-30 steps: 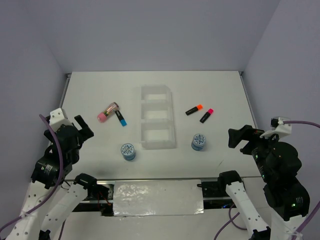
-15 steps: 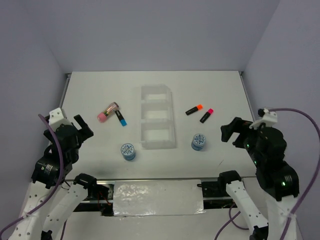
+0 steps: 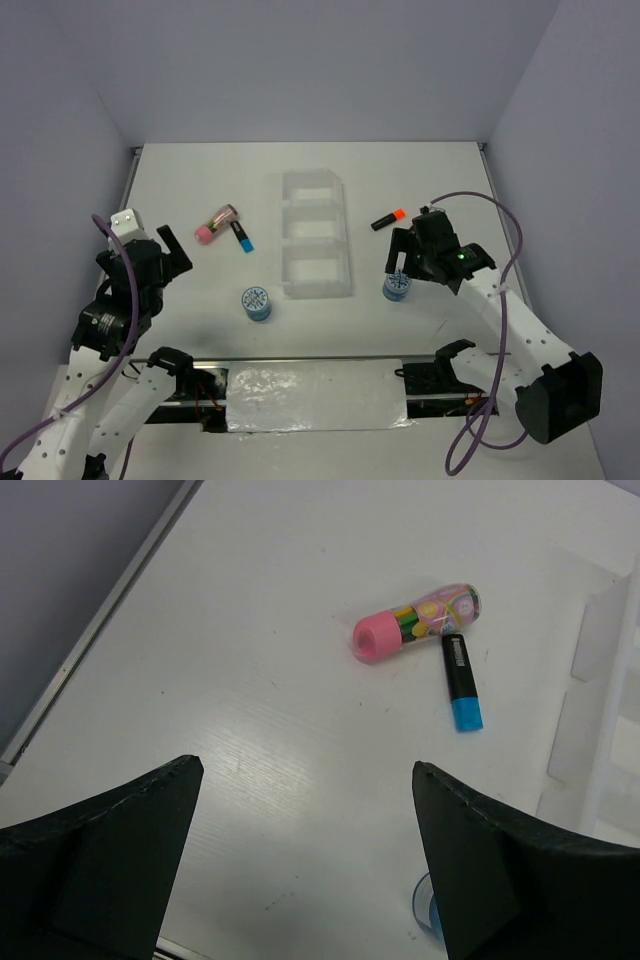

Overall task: Sort the stationery into containers
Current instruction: Pick up the stationery from the center of the board.

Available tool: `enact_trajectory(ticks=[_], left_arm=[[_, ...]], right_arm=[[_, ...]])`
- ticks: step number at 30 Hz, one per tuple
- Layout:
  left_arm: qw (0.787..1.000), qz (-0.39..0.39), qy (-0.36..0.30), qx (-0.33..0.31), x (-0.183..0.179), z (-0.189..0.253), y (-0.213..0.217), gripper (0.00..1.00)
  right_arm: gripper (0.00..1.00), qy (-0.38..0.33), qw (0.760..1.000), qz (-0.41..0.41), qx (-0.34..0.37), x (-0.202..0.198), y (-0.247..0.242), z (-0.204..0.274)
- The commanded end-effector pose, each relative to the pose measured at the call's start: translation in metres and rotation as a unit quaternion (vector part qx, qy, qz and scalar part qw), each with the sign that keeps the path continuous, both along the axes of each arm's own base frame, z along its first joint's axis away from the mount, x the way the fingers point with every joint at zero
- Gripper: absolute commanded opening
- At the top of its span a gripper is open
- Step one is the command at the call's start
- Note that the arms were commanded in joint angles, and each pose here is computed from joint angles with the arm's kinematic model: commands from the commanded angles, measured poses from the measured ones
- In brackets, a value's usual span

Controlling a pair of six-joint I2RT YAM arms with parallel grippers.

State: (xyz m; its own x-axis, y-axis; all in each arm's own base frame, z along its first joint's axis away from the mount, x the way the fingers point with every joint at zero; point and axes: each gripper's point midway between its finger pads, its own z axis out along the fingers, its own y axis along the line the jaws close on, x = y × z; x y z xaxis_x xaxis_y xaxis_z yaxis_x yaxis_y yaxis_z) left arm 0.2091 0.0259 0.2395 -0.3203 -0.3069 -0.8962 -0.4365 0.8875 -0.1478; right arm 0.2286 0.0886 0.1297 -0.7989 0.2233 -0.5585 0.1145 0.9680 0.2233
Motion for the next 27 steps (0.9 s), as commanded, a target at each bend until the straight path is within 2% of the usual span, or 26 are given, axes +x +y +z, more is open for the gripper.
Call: enact_trajectory(ticks=[1, 5, 9, 16, 22, 25, 27], left_arm=[[1.0, -0.008, -0.022, -0.002, 0.009, 0.014, -0.003, 0.99], [1.0, -0.014, -0.017, -0.002, 0.011, 0.012, -0.005, 0.99], [1.0, -0.016, -0.017, -0.002, 0.012, 0.012, -0.006, 0.99], [1.0, -0.02, -0.016, -0.003, 0.012, 0.012, -0.008, 0.99], [1.0, -0.02, -0.019, -0.004, 0.012, 0.012, -0.008, 0.99], [1.0, -0.022, -0.019, -0.003, 0.012, 0.012, -0.008, 0.99], [1.0, -0.023, -0.017, -0.003, 0.013, 0.012, -0.008, 0.99]], right_arm=[[1.0, -0.04, 0.999, -0.028, -0.008, 0.025, 0.007, 0.0], [1.0, -0.014, 0.999, -0.02, -0.025, 0.028, 0.014, -0.027], [1.0, 0.0, 0.996, -0.047, -0.075, 0.032, 0.001, -0.041], [0.99, 0.017, 0.996, -0.034, -0.076, 0.03, 0.005, -0.059], [0.94, 0.034, 0.997, -0.028, -0.071, 0.023, 0.008, -0.074], [0.87, 0.033, 0.996, -0.03, -0.075, 0.021, 0.006, -0.074], [0.75, 0.032, 0.996, -0.033, -0.082, 0.019, 0.004, -0.073]])
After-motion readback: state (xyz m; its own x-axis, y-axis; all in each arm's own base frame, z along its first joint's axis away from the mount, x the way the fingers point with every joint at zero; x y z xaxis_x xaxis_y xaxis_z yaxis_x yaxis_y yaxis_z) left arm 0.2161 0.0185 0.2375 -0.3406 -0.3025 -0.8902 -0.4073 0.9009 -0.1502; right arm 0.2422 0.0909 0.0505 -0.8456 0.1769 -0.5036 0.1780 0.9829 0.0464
